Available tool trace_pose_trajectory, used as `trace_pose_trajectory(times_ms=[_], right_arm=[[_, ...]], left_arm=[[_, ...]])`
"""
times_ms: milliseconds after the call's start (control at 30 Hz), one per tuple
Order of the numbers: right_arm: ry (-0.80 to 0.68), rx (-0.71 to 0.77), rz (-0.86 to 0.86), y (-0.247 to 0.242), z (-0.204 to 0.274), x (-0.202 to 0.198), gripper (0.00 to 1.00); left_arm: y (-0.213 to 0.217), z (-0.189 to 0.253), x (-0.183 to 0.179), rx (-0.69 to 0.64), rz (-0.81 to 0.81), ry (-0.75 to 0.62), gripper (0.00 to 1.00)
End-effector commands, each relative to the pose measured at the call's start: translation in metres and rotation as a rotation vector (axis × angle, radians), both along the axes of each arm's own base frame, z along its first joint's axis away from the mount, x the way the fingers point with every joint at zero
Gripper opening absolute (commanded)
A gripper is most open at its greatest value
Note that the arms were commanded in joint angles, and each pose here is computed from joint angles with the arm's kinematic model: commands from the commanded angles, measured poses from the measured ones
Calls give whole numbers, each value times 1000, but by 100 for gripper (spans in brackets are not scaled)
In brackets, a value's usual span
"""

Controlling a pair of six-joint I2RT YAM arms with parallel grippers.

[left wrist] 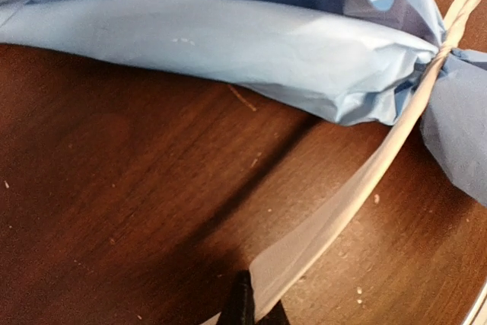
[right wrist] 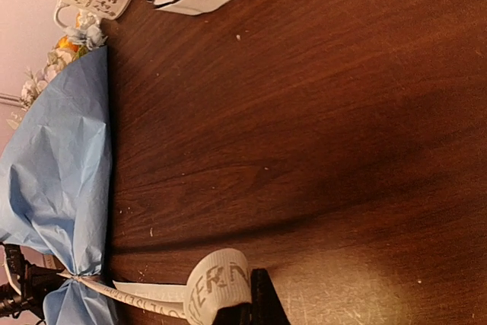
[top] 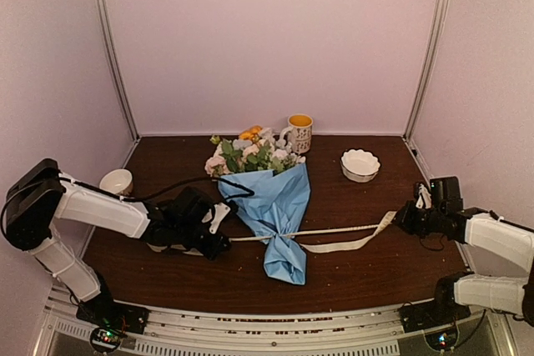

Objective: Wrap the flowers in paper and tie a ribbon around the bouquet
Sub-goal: Tie the ribbon around the folded bouquet, then cross the half-tied ribbon over the folded bouquet.

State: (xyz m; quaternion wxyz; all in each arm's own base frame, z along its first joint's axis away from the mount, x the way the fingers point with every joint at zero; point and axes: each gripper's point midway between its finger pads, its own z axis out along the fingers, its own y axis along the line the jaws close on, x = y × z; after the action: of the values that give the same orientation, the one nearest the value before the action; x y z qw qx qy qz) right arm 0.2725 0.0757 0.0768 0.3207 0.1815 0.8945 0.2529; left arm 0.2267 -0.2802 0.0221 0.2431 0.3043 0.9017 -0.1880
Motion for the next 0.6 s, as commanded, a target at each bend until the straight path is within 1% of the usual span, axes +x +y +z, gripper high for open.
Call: trace_pose_trajectory(times_ms=[0, 67, 100, 133, 167, 200, 233, 267, 300, 333, 400, 433, 500, 567], right_arm=[[91, -127, -182, -57, -23, -4, 0], [111, -118, -147, -50, -27, -6, 0], [119, -116, -129, -46, -29, -7, 0], [129, -123, -113, -42, -30, -9, 5], [139, -143, -101, -38, -30, -11, 15], [148, -166, -95, -36, -29, -14, 29], [150, -190, -87, -34, -27, -16, 45], [155, -207, -79, -30, -26, -19, 54], [159, -220, -72, -26, -24, -21, 64], [177, -242, -63, -23, -24, -25, 75], [206, -309, -66, -23, -17, -30, 81], [208, -355, -57, -21, -11, -32, 83], [172, -454, -54, -21, 13, -31, 84], [96, -546, -37, -16, 43, -25, 85]], left_arm=[[63, -28, -16, 214, 89, 73, 0], [49, -8, -13, 163, 40, 21, 0], [34, 14, -13, 117, -30, -50, 0], [9, 36, -24, 55, -144, -124, 0], [-11, 58, -33, -11, -226, -193, 0], [-24, 77, -36, -68, -255, -231, 0], [-37, 92, -38, -128, -280, -240, 0], [-51, 106, -44, -183, -331, -236, 0], [-64, 117, -50, -206, -376, -243, 0], [-75, 125, -55, -202, -413, -259, 0], [-98, 145, -62, -229, -479, -284, 0], [-105, 150, -64, -246, -497, -283, 0], [-114, 161, -65, -287, -519, -290, 0], [-119, 174, -65, -326, -531, -316, 0]])
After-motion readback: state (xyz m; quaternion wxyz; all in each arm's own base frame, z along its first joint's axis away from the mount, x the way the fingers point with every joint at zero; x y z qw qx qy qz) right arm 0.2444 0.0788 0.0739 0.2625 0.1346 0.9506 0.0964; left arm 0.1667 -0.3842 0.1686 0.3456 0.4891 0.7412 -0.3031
